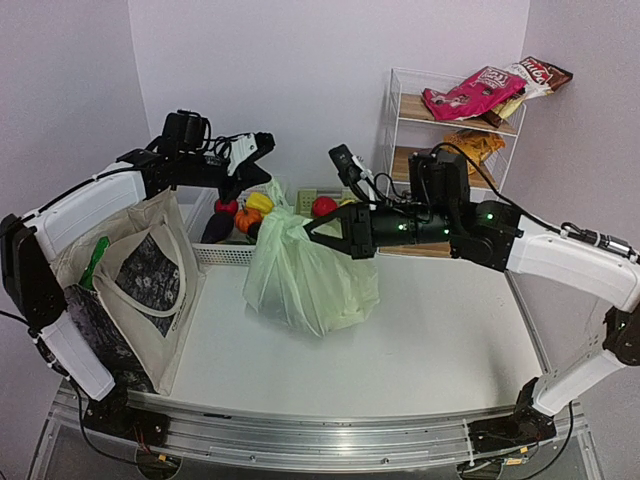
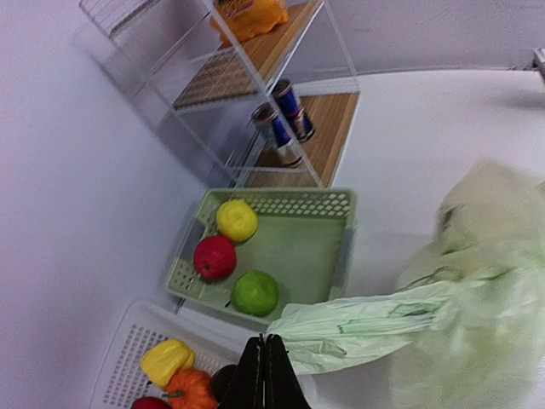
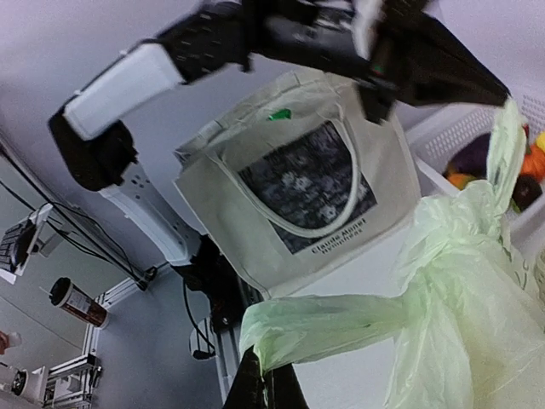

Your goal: Place the mixed food into the grocery bags and tie them

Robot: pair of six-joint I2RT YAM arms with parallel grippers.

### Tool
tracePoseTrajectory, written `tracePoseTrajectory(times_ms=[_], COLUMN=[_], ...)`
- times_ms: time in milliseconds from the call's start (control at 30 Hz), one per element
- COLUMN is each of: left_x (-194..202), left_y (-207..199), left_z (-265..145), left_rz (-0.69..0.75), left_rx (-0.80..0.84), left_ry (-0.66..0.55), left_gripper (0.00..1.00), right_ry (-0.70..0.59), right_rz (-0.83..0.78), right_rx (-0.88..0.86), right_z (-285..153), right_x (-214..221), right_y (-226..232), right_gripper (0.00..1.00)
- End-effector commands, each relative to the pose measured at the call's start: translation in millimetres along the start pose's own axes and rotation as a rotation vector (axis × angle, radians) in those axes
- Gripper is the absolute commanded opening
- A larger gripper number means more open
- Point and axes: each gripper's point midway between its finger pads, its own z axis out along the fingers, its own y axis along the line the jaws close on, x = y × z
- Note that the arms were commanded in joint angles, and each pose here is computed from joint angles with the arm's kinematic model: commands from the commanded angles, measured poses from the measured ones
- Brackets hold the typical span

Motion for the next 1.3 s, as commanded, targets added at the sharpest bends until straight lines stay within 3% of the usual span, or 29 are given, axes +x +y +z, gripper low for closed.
tracePoseTrajectory(times_ms=[0,200,333,533,600,733,900,1000,1067,1200,1267], left_x=[62.4,125.8,140.2,158.3,150.2,97.5,45.5,25.8,17.0,12.7,13.6], left_y=[56.1,104.1,75.9,48.2,41.3,5.3,-54.0,-67.5,-67.1,-66.5,-69.7], left_z=[19.5,32.1,32.0,32.1,28.0,18.5,-1.8,-8.4,-10.3,-13.3,-14.9], left_rz=[0.075,0.125,0.175,0.191,0.182,0.179,0.154,0.118,0.096,0.080,0.086], left_rx=[-0.180,-0.270,-0.215,-0.175,-0.154,-0.075,0.068,0.104,0.111,0.118,0.128], left_ry=[0.147,0.308,0.302,0.345,0.322,0.217,0.085,0.042,0.031,0.033,0.032], left_gripper=[0.00,0.00,0.00,0.00,0.00,0.00,0.00,0.00,0.00,0.00,0.00], right_ry=[-0.098,-0.196,-0.218,-0.143,-0.073,0.078,0.158,0.220,0.261,0.343,0.360], right_rz=[-0.104,-0.126,-0.113,-0.042,-0.005,0.052,0.036,0.066,0.076,0.098,0.129], right_rx=[-0.227,-0.284,-0.220,-0.119,-0.054,0.061,0.293,0.419,0.460,0.533,0.556], right_z=[-8.8,-35.9,-42.0,-27.9,-24.7,-26.0,-44.0,-42.6,-39.4,-27.8,-17.1], right_x=[-37.7,-48.2,-42.0,-2.8,17.5,66.2,87.9,89.9,88.1,100.6,105.6], right_y=[68.7,89.2,77.5,40.3,23.5,-5.5,-46.4,-67.2,-73.2,-92.5,-102.0], right_gripper=[0.00,0.00,0.00,0.00,0.00,0.00,0.00,0.01,0.10,0.53,0.61])
